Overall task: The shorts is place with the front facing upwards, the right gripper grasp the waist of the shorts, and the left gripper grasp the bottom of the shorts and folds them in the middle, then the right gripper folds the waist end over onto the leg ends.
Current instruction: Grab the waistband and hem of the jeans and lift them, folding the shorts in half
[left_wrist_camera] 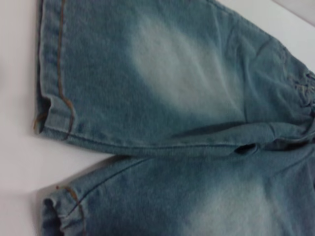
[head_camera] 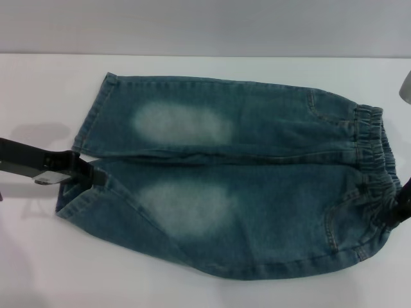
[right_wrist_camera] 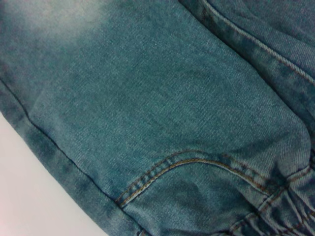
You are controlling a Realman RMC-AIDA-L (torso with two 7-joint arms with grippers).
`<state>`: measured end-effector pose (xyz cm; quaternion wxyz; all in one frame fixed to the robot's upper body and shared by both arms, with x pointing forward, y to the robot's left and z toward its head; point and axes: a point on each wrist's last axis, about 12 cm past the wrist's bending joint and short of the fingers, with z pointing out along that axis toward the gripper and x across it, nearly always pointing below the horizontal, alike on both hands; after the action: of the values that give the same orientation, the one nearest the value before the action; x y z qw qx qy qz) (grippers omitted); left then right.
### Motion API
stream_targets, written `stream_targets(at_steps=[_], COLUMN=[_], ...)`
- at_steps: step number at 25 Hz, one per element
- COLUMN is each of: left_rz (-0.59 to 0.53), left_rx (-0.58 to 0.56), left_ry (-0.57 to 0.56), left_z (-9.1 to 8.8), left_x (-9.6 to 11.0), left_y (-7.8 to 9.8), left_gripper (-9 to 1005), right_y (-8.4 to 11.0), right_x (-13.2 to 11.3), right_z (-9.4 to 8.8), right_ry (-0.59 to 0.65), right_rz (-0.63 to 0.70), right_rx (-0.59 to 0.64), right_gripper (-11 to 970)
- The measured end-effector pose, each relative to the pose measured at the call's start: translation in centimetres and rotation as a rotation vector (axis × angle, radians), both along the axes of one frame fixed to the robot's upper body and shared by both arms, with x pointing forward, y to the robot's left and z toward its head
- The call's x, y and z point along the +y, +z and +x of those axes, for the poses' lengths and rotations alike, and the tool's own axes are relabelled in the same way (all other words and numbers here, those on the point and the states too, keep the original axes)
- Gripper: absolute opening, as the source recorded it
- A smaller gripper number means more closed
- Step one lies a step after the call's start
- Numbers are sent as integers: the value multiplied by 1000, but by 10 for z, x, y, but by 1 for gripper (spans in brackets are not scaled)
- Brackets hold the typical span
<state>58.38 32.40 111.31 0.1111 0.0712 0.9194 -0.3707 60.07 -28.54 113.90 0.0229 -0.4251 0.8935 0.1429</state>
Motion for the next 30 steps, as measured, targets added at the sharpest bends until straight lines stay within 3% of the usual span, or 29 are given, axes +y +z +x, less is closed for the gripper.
stream_targets(at_steps=[7, 15, 20, 26, 30], left_rz=[-3, -7, -14, -33, -40], left_rx=[-5, -13, -24, -42, -61], left_ry=[13, 32, 48, 96, 142], left_z=[4, 10, 13, 16, 21], left_x=[2, 3, 4, 8, 12], left_y=[5, 12, 15, 18, 21], left_gripper=[41, 41, 41, 42, 42], right_y=[0, -4, 1, 16, 15], right_x=[-1, -5, -13, -32, -50], right_z=[0, -3, -6, -13, -22], right_ry=[5, -7, -52, -163, -257], right_rz=[-5, 3, 77, 322, 464], right_rx=[1, 26, 21, -11, -48], right_gripper=[106, 5, 5, 5, 5])
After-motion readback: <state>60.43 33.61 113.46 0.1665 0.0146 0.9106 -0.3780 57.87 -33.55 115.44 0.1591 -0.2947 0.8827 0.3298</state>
